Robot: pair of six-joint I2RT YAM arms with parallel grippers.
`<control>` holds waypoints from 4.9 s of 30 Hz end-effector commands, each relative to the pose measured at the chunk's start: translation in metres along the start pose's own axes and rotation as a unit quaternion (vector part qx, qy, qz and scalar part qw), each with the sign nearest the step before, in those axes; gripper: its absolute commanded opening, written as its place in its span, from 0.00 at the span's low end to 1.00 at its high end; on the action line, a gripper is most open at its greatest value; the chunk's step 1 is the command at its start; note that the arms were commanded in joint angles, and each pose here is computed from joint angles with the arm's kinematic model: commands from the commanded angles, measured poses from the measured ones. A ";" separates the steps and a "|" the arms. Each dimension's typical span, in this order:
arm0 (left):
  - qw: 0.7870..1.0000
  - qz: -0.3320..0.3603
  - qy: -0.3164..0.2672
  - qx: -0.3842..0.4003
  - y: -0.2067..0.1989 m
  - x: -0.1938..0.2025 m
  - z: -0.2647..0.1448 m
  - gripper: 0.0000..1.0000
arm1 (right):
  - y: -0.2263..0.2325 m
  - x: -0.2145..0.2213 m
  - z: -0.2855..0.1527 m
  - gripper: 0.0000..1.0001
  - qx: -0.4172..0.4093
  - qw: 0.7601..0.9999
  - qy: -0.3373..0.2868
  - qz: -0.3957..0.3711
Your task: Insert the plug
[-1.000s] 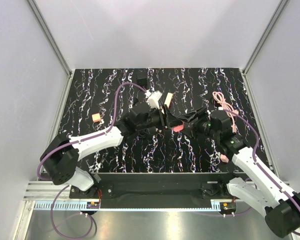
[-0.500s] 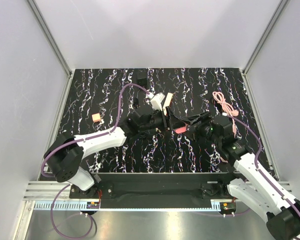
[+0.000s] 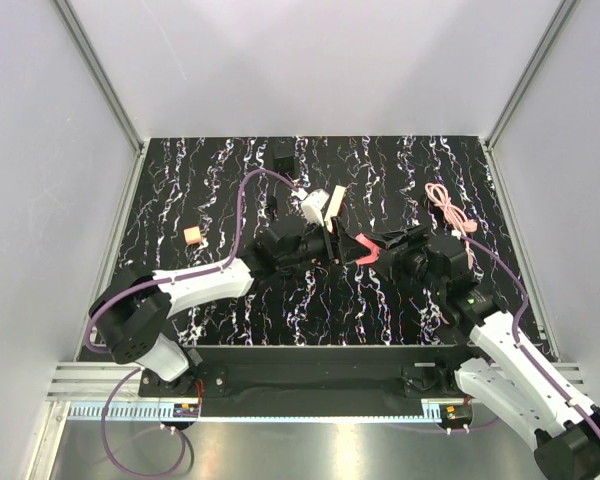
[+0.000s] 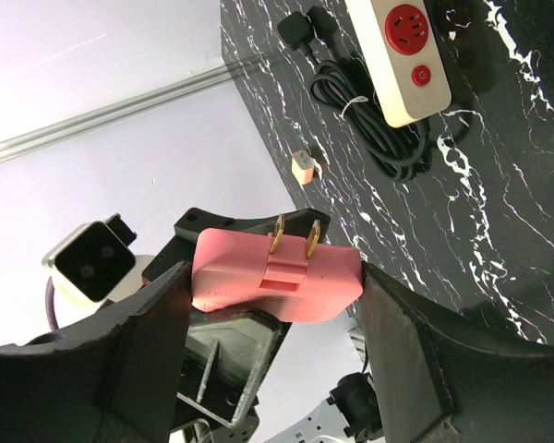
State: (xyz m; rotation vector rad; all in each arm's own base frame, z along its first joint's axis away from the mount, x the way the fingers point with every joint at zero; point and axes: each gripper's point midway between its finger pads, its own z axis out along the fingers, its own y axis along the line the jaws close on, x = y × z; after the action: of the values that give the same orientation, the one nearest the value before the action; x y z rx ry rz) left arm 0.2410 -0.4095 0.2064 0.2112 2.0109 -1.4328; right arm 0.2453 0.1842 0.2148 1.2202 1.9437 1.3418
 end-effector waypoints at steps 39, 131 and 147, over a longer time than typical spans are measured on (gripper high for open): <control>0.996 0.044 -0.057 0.049 -0.020 -0.018 0.018 0.57 | 0.003 0.006 0.008 0.22 -0.012 0.999 0.016 0.028; 0.954 -0.029 -0.019 -0.298 0.152 -0.070 -0.214 0.00 | -0.045 -0.004 0.247 0.04 -0.006 0.252 0.289 -0.923; 0.951 -0.022 -0.048 -0.305 0.145 -0.075 -0.225 0.00 | 0.020 -0.022 0.250 0.49 0.226 0.637 0.112 -0.728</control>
State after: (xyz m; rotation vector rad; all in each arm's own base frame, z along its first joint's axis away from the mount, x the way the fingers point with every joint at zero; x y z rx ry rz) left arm 0.2706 -0.1386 0.1678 -0.1712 2.3405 -0.7771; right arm 0.4336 0.2906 0.0959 -1.1237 2.3159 0.1378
